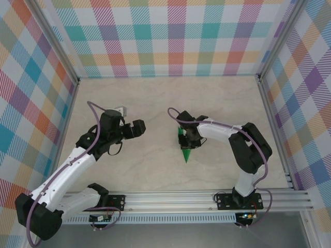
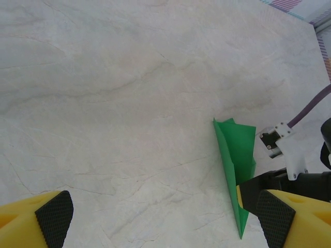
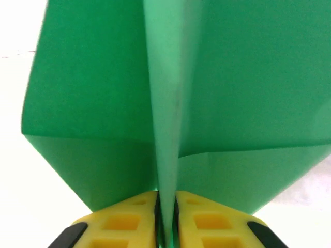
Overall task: Fold a paper plane with a square sheet of paper (fold left side to right side)
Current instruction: Pick up the paper plane at the center of the table, then place the paper plane at the top-center of the table.
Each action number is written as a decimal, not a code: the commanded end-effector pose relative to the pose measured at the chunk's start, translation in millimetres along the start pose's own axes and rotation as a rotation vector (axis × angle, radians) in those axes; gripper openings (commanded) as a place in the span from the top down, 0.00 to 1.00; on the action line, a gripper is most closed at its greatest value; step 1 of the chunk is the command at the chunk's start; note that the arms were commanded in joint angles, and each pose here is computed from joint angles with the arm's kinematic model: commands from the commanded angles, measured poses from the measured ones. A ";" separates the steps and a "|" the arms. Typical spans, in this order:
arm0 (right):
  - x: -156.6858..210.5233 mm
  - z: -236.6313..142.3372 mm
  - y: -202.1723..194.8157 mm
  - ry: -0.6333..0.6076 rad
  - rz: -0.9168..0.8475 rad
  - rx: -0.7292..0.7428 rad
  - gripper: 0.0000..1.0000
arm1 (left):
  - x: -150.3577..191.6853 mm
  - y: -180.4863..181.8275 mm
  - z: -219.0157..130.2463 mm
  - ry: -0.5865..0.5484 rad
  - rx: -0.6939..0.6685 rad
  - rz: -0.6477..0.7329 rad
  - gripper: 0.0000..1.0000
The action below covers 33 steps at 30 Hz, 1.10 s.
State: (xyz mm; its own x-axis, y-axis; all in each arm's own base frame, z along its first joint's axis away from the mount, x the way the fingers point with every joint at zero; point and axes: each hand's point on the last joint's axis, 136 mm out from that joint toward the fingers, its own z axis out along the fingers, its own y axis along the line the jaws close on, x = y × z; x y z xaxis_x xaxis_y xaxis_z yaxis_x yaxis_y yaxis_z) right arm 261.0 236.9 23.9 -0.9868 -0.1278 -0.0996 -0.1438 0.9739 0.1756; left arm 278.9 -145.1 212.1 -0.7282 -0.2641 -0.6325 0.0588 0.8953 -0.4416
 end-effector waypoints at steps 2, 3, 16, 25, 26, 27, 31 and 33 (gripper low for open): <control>-23.3 -18.8 -1.8 -0.029 -0.021 0.102 0.94 | 1.8 6.6 -12.6 -0.020 -0.025 0.029 0.05; -31.5 -25.0 -5.4 -0.036 -0.032 0.148 0.95 | 1.4 6.5 -16.1 -0.026 -0.022 0.033 0.05; -152.2 -32.7 4.6 -0.058 -0.027 0.239 0.93 | 15.9 13.6 -39.9 -0.005 -0.019 0.061 0.00; -173.9 -11.2 -0.8 -0.018 -0.015 0.270 0.91 | 20.7 15.4 -36.7 0.012 -0.021 0.080 0.00; -173.9 -9.1 -1.2 -0.015 -0.016 0.271 0.91 | 21.2 16.2 -35.4 0.015 -0.026 0.080 0.00; -173.2 -6.9 -2.5 -0.010 -0.017 0.277 0.91 | 20.8 15.8 -34.7 0.016 -0.025 0.080 0.00; -170.7 2.4 -5.8 0.009 -0.015 0.292 0.89 | 20.8 14.7 -31.0 0.023 -0.023 0.081 0.00; -169.8 6.2 -6.8 0.016 -0.013 0.295 0.87 | 21.1 14.5 -30.0 0.025 -0.022 0.082 0.00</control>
State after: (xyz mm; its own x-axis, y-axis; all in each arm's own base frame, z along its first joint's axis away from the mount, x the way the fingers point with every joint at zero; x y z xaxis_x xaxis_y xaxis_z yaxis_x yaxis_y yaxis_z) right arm 432.8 257.9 38.0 -0.9845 -0.1353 -0.1120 -0.1253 0.9878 -0.0922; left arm 245.3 -123.6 215.8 -0.7306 -0.2084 -0.6502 0.0794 0.9199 -0.3841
